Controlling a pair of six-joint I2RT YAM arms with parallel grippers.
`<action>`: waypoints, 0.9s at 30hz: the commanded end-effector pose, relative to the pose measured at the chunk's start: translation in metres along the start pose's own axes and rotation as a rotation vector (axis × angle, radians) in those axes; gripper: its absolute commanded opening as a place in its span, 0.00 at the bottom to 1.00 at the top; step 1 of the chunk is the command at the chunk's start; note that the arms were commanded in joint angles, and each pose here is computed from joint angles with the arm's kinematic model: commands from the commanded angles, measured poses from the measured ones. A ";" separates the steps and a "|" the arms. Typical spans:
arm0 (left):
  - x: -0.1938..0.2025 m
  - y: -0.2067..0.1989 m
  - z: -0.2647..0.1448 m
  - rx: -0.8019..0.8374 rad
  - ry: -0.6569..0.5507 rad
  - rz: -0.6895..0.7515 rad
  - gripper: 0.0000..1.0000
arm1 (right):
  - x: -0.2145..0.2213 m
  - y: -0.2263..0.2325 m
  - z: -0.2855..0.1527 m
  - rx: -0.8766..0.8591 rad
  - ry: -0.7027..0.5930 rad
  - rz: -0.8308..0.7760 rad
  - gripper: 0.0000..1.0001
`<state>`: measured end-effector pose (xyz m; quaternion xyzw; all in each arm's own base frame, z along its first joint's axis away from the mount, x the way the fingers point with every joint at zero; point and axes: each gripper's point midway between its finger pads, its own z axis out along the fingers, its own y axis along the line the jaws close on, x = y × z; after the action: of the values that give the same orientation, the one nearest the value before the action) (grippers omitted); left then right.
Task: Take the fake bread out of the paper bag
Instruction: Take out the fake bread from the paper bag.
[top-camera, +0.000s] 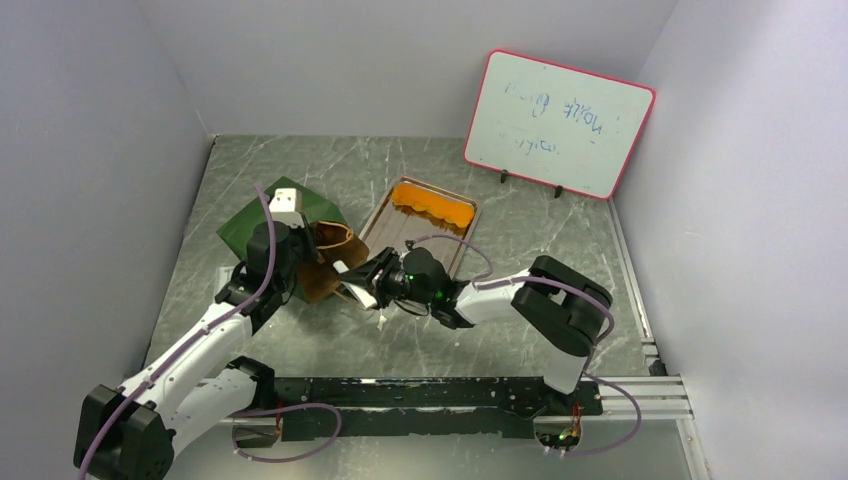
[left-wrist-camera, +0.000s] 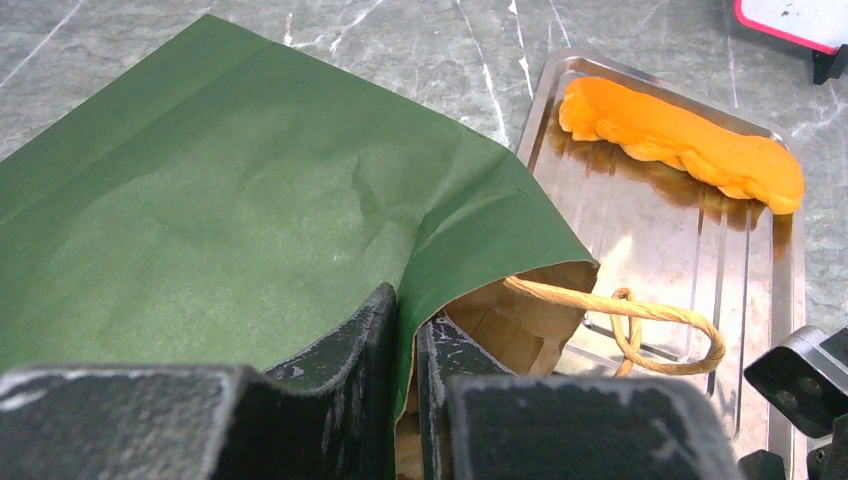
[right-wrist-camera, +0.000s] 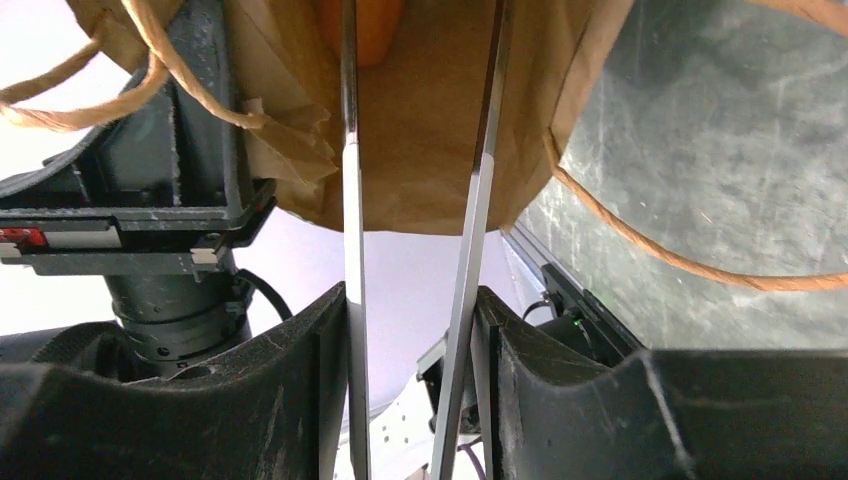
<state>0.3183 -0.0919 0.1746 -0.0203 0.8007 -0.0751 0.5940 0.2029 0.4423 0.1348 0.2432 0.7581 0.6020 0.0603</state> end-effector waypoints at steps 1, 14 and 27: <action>-0.005 -0.002 0.002 0.012 -0.024 -0.014 0.07 | 0.004 0.035 0.004 -0.121 0.032 0.007 0.44; 0.000 -0.003 0.004 0.018 -0.012 -0.006 0.07 | -0.011 0.040 0.025 -0.154 0.026 0.010 0.46; 0.001 -0.002 0.004 0.014 -0.006 -0.009 0.07 | -0.012 0.026 0.044 -0.145 0.082 0.040 0.23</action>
<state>0.3172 -0.0931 0.1649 -0.0155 0.8078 -0.0746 0.5846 0.2359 0.4752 0.1272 0.2407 0.7314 0.6367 0.0413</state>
